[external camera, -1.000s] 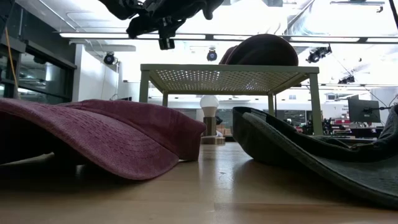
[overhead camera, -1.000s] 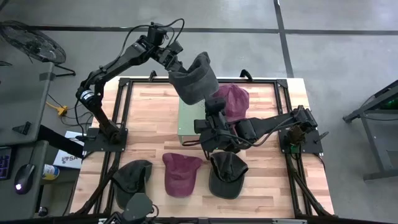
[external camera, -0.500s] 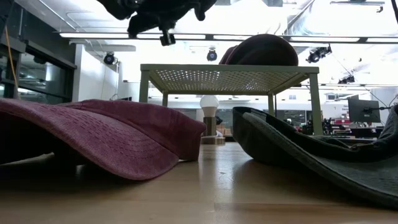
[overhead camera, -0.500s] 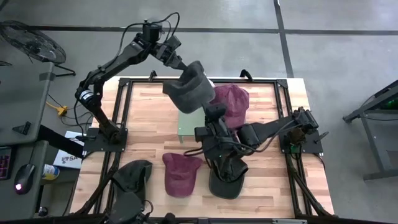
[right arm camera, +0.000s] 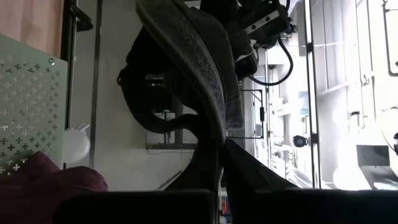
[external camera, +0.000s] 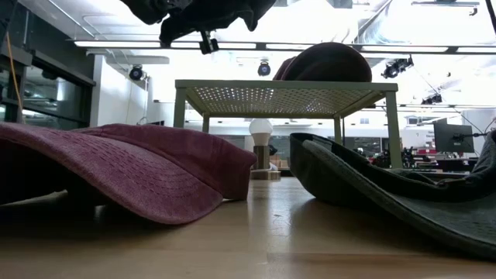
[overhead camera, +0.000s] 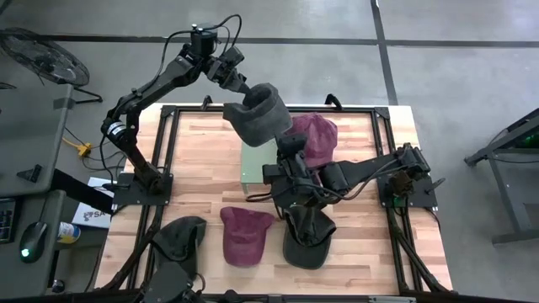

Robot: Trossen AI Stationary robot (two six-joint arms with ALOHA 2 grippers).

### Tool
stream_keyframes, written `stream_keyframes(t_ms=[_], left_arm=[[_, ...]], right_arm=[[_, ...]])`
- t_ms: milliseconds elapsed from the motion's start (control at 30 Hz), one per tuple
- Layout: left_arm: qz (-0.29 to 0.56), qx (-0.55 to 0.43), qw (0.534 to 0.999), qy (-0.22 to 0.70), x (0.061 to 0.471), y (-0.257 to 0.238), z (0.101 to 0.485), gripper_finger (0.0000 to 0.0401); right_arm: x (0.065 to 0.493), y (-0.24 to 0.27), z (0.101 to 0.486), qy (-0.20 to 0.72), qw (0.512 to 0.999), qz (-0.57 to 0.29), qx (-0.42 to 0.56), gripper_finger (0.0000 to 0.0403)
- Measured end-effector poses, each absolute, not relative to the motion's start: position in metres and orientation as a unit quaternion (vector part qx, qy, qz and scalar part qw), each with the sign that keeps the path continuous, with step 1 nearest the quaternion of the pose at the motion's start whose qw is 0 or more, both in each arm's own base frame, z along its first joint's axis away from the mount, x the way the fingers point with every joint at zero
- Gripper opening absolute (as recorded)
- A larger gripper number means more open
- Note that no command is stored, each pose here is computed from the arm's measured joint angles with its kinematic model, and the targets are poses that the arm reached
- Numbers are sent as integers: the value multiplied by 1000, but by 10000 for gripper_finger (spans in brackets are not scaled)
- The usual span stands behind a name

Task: Pick & Place hat
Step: Adjust the black cap on the shelf

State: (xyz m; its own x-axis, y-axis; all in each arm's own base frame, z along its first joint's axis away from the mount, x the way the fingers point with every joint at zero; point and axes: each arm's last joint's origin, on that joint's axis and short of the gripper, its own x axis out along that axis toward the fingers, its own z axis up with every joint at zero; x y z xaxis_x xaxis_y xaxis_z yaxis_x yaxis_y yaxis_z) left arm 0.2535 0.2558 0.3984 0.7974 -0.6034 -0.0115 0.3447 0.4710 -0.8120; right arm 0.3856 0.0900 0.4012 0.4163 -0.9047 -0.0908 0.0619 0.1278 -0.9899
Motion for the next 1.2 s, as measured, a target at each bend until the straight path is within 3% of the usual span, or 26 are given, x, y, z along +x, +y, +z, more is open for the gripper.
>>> stream_keyframes(t_ms=[367, 700, 933, 1200], left_arm=[[-268, -410, 862, 131, 244, 266, 407, 2], [-247, -417, 866, 121, 226, 278, 409, 1], [-245, -415, 868, 120, 224, 277, 411, 0], [-280, -394, 866, 128, 245, 258, 416, 0]], right_arm=[[386, 89, 399, 369, 684, -373, -507, 60], [377, 88, 393, 349, 783, -322, -402, 128], [362, 62, 422, 307, 864, -275, -287, 135], [344, -5, 460, 244, 927, -210, -194, 136]])
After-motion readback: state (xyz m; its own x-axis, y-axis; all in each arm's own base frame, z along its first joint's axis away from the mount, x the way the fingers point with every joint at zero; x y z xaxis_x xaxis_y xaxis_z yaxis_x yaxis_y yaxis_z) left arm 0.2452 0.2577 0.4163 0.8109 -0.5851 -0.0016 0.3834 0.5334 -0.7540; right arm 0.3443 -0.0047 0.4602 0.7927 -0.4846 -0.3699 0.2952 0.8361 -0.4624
